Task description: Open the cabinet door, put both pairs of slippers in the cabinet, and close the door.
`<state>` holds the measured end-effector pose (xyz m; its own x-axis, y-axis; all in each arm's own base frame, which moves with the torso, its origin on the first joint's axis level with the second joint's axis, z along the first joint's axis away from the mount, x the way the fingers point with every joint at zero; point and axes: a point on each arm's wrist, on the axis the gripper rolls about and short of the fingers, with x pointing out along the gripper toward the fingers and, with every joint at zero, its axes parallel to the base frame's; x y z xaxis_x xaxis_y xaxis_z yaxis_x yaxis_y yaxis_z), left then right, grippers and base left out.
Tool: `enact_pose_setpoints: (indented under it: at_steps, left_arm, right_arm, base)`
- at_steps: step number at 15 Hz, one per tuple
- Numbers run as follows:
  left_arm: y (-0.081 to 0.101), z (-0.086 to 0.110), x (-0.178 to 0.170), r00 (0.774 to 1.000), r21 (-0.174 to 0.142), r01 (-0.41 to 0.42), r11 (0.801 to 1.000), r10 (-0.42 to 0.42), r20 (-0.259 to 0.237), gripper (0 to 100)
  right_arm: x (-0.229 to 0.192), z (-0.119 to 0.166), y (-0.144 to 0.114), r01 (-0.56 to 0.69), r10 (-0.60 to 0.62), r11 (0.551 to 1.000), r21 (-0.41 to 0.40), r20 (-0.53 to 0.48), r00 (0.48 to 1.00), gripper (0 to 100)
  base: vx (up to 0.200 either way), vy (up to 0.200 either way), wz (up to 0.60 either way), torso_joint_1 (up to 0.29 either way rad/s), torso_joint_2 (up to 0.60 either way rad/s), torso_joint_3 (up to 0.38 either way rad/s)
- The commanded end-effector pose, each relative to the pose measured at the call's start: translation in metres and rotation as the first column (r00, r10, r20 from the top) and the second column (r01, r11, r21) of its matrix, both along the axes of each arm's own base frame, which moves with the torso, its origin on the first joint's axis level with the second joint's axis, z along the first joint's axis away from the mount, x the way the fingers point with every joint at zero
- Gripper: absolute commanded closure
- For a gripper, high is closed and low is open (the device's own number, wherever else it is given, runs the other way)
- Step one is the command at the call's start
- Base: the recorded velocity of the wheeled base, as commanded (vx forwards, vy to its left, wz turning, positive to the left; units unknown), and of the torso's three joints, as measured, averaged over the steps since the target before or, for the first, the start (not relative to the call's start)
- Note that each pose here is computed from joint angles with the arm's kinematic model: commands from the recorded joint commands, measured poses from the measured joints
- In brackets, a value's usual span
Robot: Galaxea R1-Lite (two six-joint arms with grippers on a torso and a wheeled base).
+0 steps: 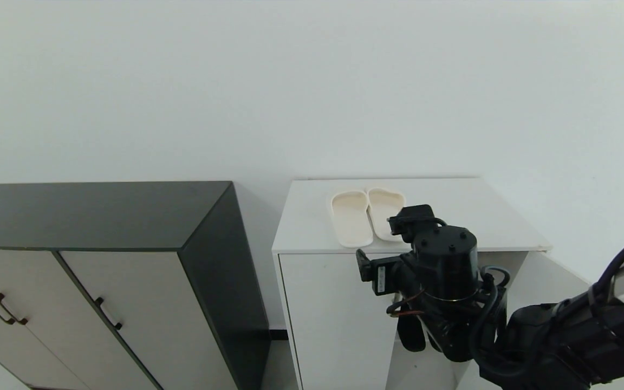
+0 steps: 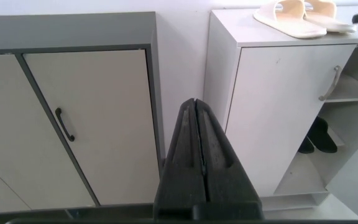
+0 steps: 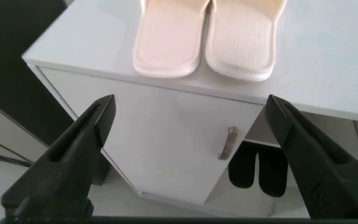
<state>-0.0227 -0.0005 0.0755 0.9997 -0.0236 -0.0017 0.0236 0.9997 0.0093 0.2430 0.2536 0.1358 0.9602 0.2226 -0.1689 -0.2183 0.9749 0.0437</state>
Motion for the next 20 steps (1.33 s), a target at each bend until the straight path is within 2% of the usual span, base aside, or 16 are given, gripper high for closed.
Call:
enact_pose_setpoints:
  at_steps: [1,7,17,20]
  left_arm:
    - [0.000,0.000,0.000,1.000,0.000,-0.001,1.000,0.001,-0.001,100]
    - [0.000,0.000,0.000,1.000,0.000,-0.001,1.000,0.001,-0.001,100]
    - [0.000,0.000,0.000,1.000,0.000,0.001,1.000,-0.001,-0.001,100]
    - [0.000,0.000,0.000,1.000,0.000,-0.001,1.000,0.001,-0.001,100]
  right_arm:
    - [-0.001,0.005,0.000,0.000,0.000,1.000,0.013,0.011,1.000,0]
    - [0.001,-0.003,0.002,0.002,-0.002,1.000,-0.001,-0.002,1.000,0]
    - [0.001,-0.006,0.002,-0.004,0.004,1.000,-0.008,-0.010,1.000,0]
    - [0.007,-0.017,0.006,-0.025,0.024,1.000,-0.013,-0.026,0.999,0]
  base:
    - [0.000,0.000,0.00,0.000,0.00,0.000]
    - [0.000,0.000,0.00,0.000,0.00,0.000]
    - [0.200,0.000,0.00,0.005,0.00,0.003]
    - [0.000,0.000,0.00,0.000,0.00,0.000]
